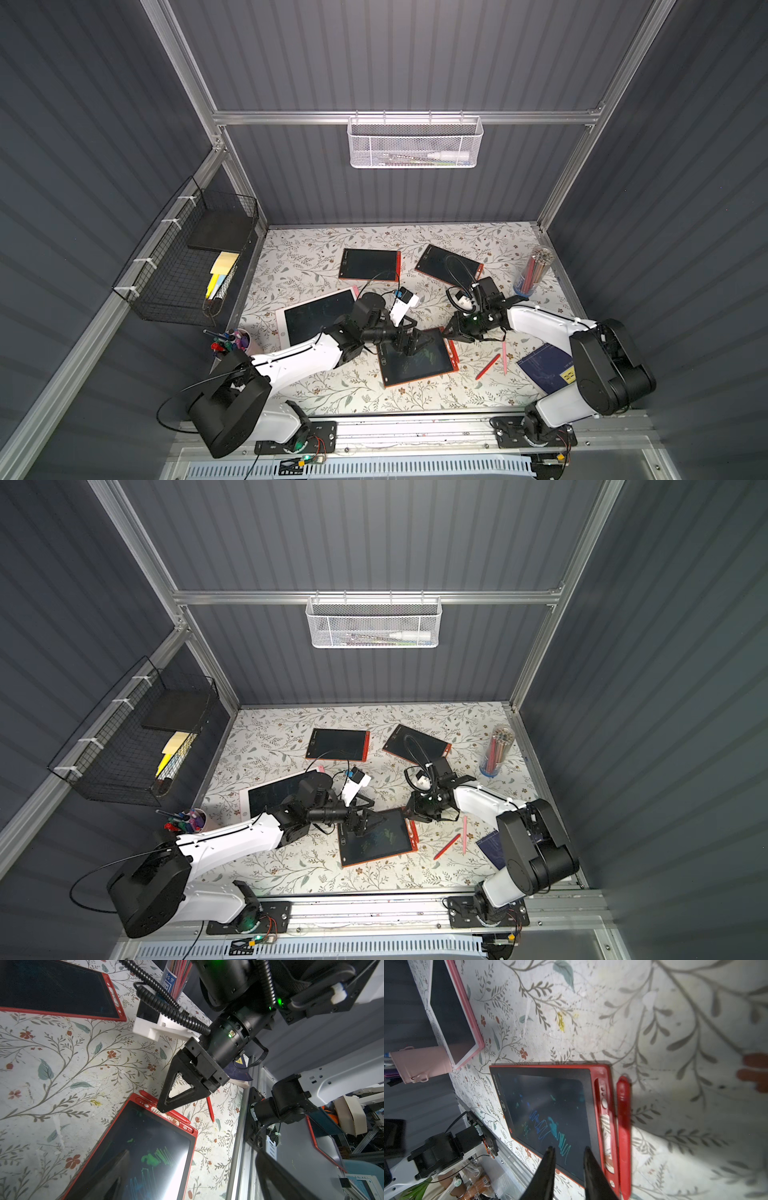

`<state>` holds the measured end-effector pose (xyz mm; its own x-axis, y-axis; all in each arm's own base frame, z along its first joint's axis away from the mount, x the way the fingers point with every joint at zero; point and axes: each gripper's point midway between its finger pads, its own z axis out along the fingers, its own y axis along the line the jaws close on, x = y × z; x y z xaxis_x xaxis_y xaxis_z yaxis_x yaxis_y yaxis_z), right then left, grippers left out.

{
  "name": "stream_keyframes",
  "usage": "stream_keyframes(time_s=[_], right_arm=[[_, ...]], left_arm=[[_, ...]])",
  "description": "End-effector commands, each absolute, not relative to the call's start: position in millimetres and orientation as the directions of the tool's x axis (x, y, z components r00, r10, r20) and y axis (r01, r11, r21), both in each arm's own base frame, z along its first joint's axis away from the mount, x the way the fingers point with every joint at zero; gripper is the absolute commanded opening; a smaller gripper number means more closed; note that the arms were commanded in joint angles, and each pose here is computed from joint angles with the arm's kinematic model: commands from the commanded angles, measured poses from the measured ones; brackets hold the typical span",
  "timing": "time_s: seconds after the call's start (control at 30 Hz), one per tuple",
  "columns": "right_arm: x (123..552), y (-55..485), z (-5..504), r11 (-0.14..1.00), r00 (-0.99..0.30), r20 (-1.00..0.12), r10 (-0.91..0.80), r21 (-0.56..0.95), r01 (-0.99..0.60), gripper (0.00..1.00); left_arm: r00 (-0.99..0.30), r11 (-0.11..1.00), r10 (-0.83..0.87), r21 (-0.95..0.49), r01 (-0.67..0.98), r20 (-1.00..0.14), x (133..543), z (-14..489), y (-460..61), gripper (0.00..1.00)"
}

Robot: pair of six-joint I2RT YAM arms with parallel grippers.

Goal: Place the stylus back onto the writing tablet
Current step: Pick up the stylus from the center of the board.

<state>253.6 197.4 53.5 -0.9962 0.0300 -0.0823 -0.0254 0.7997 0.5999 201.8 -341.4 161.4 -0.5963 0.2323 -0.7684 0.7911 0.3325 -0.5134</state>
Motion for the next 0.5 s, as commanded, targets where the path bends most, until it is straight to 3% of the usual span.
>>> stream_keyframes(time_s=[0.0, 0.17, 0.47], right_arm=[[260, 175, 51, 0.880, -0.993, -0.114, 0.036, 0.474, -0.023, 0.26], [271, 148, 48, 0.956, -0.988, -0.149, 0.035, 0.293, -0.011, 0.24], [275, 154, 43, 0.981, -0.986, -0.153, -0.074, 0.168, -0.099, 0.23]], left_arm=[[-0.559, 0.299, 0.222, -0.490, 0.819, -0.799, 201, 179, -343, 0.96], [-0.562, 0.304, 0.223, -0.492, 0.816, -0.796, 202, 178, -343, 0.96], [-0.563, 0.316, 0.220, -0.488, 0.814, -0.797, 204, 176, -343, 0.97]])
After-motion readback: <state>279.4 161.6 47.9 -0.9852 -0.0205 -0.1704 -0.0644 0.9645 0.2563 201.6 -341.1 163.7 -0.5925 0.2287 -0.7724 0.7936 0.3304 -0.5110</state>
